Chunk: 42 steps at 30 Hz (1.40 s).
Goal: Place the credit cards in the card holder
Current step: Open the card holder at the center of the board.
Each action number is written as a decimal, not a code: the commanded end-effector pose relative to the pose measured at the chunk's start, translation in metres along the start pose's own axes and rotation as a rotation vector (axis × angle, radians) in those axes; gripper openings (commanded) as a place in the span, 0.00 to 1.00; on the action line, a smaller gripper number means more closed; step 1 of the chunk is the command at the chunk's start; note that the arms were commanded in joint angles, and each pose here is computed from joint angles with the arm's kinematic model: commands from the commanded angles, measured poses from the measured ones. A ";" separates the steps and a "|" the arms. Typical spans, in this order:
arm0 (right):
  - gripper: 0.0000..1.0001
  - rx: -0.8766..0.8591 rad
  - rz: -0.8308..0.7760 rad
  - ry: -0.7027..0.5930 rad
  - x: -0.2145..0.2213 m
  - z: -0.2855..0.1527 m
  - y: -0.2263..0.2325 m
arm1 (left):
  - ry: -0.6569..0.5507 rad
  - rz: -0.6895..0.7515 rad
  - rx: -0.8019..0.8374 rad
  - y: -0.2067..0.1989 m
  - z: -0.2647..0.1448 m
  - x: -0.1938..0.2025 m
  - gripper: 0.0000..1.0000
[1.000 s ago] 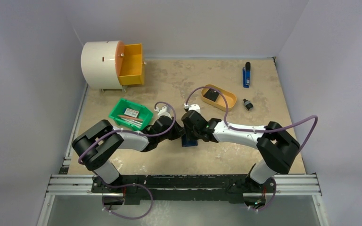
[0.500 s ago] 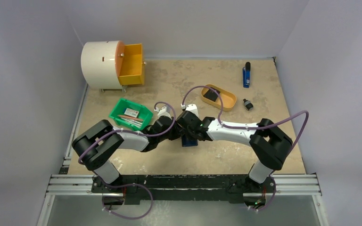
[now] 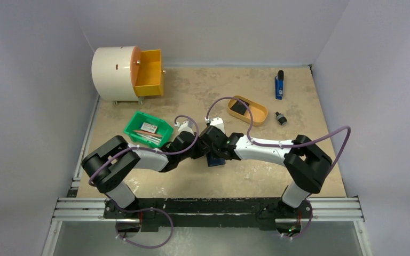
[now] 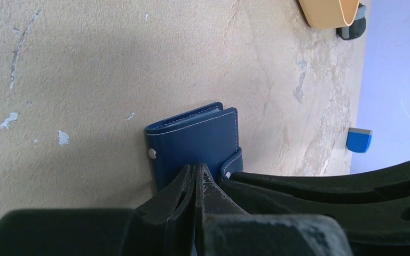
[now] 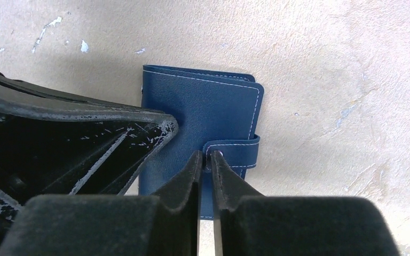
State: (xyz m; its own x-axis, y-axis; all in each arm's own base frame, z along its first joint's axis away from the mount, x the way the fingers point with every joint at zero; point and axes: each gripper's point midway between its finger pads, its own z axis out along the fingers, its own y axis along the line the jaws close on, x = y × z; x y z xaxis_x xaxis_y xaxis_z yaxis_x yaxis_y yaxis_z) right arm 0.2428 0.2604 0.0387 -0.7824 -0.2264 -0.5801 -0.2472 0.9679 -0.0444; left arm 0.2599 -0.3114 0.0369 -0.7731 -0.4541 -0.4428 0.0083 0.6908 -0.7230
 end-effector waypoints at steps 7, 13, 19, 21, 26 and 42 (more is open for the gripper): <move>0.00 0.052 0.027 -0.018 -0.004 -0.008 -0.012 | 0.009 -0.002 -0.055 0.018 0.004 0.004 0.00; 0.00 0.103 0.060 0.005 0.006 -0.015 -0.026 | 0.011 0.009 -0.094 0.026 0.006 0.004 0.00; 0.00 0.139 0.086 0.007 0.012 -0.019 -0.038 | 0.025 0.007 -0.124 0.034 0.011 0.008 0.00; 0.00 0.150 0.098 0.005 0.013 -0.020 -0.041 | 0.025 0.010 -0.136 0.036 0.012 0.008 0.00; 0.00 0.160 0.118 -0.004 0.015 -0.024 -0.046 | 0.028 0.014 -0.165 0.043 0.013 0.010 0.00; 0.00 -0.107 0.213 -0.130 -0.029 -0.083 -0.021 | -0.105 0.042 -0.060 -0.014 -0.034 -0.040 0.57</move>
State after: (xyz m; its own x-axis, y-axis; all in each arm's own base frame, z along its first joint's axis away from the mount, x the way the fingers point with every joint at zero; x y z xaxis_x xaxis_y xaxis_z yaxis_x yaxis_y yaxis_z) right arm 0.2227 0.2290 0.1055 -0.7585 -0.0197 -0.6514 -0.1205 0.9866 0.1104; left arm 0.2642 -0.2965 0.0670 -0.7380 -0.4696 -0.4846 -0.0021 0.7198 -0.6942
